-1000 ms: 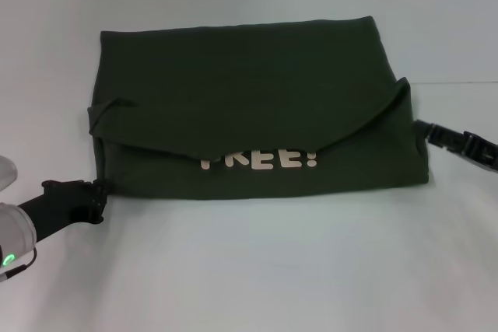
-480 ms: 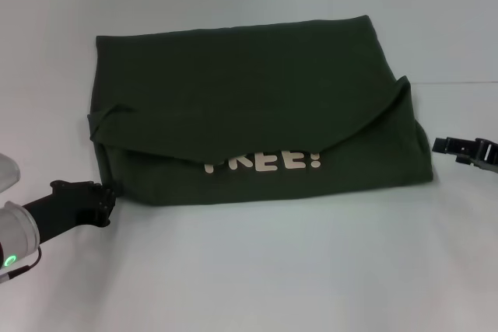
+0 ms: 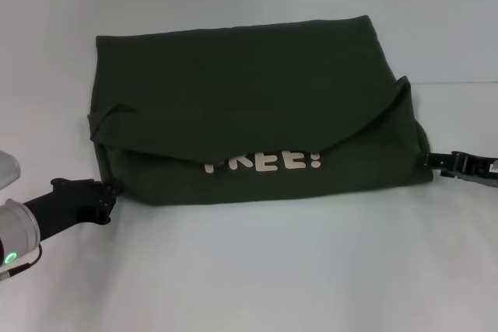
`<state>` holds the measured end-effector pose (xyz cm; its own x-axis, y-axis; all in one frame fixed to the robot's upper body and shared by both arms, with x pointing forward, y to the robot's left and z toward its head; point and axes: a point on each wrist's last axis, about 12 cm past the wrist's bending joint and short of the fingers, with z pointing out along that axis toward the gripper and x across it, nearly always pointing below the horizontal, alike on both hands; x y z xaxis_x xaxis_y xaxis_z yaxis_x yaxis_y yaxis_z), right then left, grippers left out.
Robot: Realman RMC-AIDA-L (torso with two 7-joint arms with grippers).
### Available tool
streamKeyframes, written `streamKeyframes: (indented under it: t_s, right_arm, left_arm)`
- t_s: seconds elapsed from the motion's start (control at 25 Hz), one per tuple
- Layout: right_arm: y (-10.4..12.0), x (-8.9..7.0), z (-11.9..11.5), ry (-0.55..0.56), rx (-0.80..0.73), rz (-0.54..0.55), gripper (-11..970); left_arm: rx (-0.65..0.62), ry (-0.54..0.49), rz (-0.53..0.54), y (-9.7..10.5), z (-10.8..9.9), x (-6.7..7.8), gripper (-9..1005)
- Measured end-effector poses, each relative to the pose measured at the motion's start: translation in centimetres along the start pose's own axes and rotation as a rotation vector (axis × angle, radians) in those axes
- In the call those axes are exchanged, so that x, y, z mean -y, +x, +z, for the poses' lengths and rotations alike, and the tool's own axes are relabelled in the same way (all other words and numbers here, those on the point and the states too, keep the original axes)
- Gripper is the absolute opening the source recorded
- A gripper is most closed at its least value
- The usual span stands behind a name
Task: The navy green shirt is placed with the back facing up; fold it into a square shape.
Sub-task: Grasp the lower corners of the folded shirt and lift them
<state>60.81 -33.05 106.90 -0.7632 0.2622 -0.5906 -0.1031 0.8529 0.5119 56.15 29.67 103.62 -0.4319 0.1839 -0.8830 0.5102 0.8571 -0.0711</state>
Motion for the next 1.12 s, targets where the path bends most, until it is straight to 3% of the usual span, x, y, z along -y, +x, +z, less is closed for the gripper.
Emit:
streamKeyframes:
  t_s: [0.16, 0.6, 0.8, 0.92, 1.12]
  right_arm:
    - [0.2, -0.4, 0.4, -0.002, 0.004, 0.000, 666]
    - [0.9, -1.3, 1.3, -0.024, 0.009, -0.009, 542]
    - [1.3, -1.5, 1.5, -0.029, 0.004, -0.020, 322]
    - [1.4, -1.3, 1.4, -0.031, 0.010, -0.017, 85]
    - [1.9, -0.8, 0.6, -0.070, 0.046, -0.005, 21]
  left_arm:
    - [0.000, 0.001, 0.003, -0.1, 0.1, 0.0, 23]
    - [0.001, 0.000, 0.005, -0.2, 0.1, -0.1, 23]
    - [0.001, 0.000, 0.005, -0.2, 0.1, -0.1, 22]
    - [0.001, 0.001, 0.005, -0.2, 0.1, 0.0, 22]
    - [0.005, 0.006, -0.004, -0.3, 0.0, 0.0, 22]
